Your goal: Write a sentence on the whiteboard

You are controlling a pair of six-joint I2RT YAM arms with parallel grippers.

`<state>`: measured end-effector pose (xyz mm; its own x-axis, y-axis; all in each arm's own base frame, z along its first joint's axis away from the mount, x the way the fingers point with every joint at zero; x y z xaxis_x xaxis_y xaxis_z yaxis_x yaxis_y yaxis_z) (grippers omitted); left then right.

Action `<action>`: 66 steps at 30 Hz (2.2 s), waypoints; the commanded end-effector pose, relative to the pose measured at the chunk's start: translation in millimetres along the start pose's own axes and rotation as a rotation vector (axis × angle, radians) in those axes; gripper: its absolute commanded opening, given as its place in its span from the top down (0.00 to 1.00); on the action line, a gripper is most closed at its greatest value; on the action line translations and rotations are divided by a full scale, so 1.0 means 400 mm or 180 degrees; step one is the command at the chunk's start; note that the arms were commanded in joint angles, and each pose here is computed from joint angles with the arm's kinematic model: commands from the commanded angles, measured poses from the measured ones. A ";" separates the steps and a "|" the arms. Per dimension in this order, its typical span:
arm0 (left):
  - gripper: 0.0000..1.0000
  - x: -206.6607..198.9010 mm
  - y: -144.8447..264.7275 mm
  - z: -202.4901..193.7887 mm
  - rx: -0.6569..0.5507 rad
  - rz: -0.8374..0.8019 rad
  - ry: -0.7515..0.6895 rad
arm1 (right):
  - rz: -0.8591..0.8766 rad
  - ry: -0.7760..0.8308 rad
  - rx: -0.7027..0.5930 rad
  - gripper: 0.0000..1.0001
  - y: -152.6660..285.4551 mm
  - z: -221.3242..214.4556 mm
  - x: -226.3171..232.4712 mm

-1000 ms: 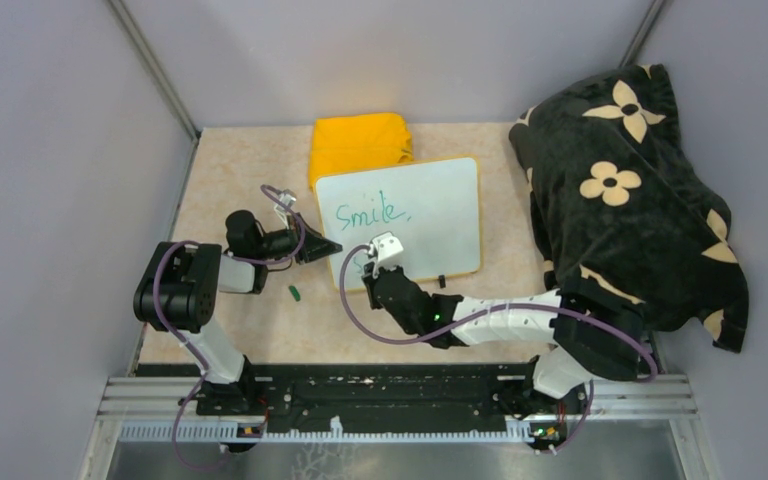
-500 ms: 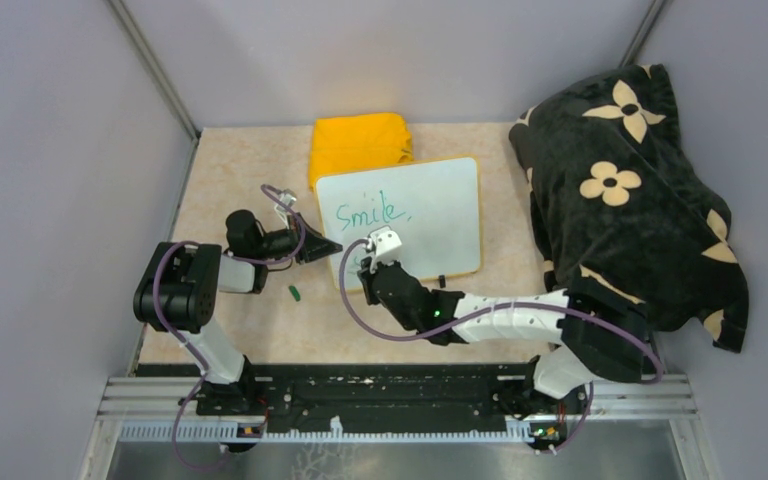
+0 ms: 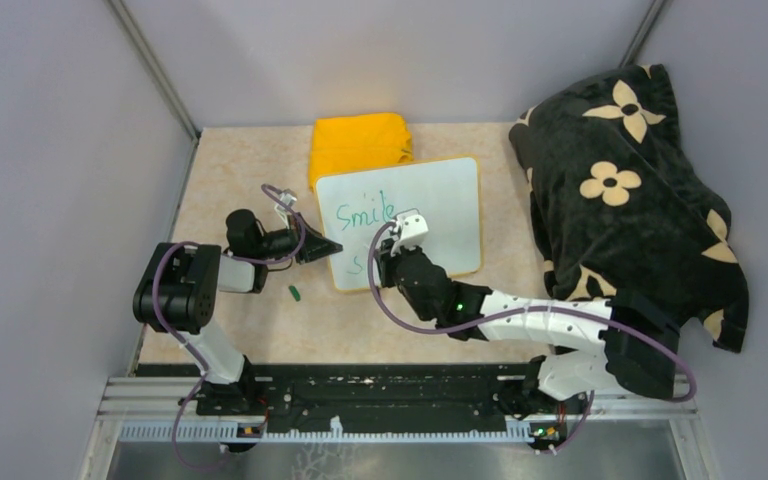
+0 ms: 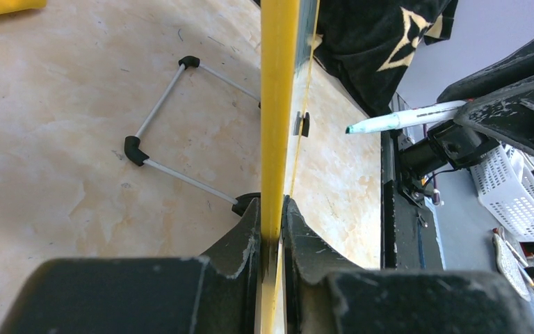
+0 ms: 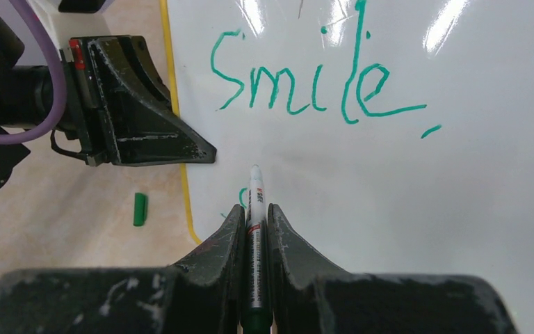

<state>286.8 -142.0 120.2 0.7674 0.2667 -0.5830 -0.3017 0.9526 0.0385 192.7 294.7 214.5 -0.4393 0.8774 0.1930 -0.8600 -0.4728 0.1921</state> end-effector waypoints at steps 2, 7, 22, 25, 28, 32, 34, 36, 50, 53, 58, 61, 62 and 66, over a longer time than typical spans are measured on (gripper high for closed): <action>1.00 0.030 -0.008 -0.014 0.0003 0.0237 0.0056 | -0.0013 -0.0010 -0.0037 1.00 -0.013 0.003 0.004; 1.00 0.030 -0.008 -0.014 0.0004 0.0236 0.0052 | -0.0009 -0.0006 -0.0023 1.00 -0.023 -0.004 0.008; 1.00 0.029 -0.008 -0.012 0.0005 0.0231 0.0050 | -0.0101 0.0016 0.0190 1.00 -0.042 -0.060 -0.016; 1.00 0.029 -0.009 -0.012 0.0005 0.0230 0.0052 | -0.0124 0.0026 0.0238 1.00 -0.042 -0.073 -0.022; 1.00 0.029 -0.009 -0.012 0.0004 0.0232 0.0052 | -0.0137 0.0030 0.0281 1.00 -0.039 -0.084 -0.027; 1.00 0.029 -0.009 -0.012 0.0005 0.0232 0.0053 | -0.0157 0.0030 0.0356 1.00 -0.030 -0.105 -0.038; 1.00 0.029 -0.009 -0.014 0.0011 0.0233 0.0063 | -0.0152 0.0035 0.0407 1.00 -0.023 -0.121 -0.043; 1.00 0.029 -0.009 -0.014 0.0012 0.0228 0.0060 | -0.0157 0.0033 0.0462 1.00 -0.018 -0.137 -0.051; 1.00 0.030 -0.011 -0.018 0.0028 0.0228 0.0075 | -0.0148 -0.0091 0.0302 1.00 0.021 -0.105 -0.072; 1.00 0.029 -0.011 -0.017 0.0028 0.0225 0.0068 | -0.0008 -0.0151 0.0190 1.00 0.022 -0.074 -0.054; 1.00 0.030 -0.011 -0.016 0.0028 0.0226 0.0065 | 0.0139 -0.0162 0.0111 1.00 0.009 -0.044 -0.024; 1.00 0.029 -0.011 -0.016 0.0029 0.0224 0.0065 | 0.0176 -0.0152 0.0111 1.00 -0.002 -0.040 -0.010; 1.00 0.029 -0.011 -0.015 0.0027 0.0224 0.0062 | 0.0188 -0.0152 0.0108 1.00 -0.006 -0.038 -0.006; 1.00 0.029 -0.011 -0.016 0.0030 0.0226 0.0063 | 0.0235 -0.0160 0.0097 1.00 -0.019 -0.035 0.008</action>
<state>289.5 -144.0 120.5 0.7669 0.2757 -0.5795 -0.3081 0.9503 0.0443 186.5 285.1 172.3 -0.4572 0.8660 0.2026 -0.8163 -0.4990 0.2910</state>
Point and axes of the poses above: each gripper's point midway between its finger pads, its own y axis back along the fingers, its own x axis along the line the jaws close on, z = x × y, the point moved 6 cm from there along y, back along the fingers
